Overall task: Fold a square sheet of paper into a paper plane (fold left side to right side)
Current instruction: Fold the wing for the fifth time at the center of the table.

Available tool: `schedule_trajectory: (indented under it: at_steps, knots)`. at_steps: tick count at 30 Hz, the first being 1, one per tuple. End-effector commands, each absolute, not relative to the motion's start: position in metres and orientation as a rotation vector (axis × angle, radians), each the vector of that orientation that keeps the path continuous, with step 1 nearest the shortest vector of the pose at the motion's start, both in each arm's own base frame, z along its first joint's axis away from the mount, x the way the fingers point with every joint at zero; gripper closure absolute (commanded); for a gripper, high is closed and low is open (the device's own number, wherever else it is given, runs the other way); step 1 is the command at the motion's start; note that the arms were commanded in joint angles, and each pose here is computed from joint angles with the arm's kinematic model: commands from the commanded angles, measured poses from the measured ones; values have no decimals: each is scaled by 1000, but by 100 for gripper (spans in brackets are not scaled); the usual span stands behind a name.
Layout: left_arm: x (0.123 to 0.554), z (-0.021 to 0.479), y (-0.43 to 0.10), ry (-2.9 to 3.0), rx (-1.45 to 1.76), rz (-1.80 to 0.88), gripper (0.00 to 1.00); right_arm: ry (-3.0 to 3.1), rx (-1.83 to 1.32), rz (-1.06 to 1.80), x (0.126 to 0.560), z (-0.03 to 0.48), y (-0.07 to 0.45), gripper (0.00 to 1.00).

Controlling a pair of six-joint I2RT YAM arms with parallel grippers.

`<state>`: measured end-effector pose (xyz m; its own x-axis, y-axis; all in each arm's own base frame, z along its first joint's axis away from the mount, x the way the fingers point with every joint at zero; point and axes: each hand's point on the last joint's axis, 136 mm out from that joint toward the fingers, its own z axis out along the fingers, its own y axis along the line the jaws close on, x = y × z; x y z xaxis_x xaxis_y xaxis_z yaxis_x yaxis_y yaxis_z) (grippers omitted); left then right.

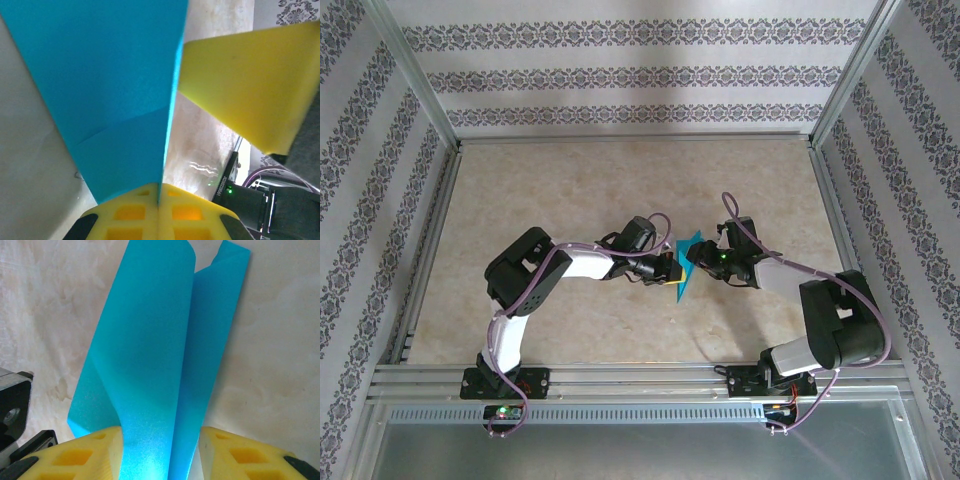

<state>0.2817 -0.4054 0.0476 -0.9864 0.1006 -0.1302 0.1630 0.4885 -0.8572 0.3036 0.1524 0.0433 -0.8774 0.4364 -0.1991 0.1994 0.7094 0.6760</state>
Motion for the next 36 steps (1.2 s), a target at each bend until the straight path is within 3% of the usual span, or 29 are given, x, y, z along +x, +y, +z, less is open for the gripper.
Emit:
schedule_trajectory:
  at_steps: [1,36]
  knots:
    - [285,44,-406,2639,213,-1592,97,2554,499,960,309,41,150,55]
    - [286,36,-408,2644,173,-1627,97,2550,480,987,322,40,157,57]
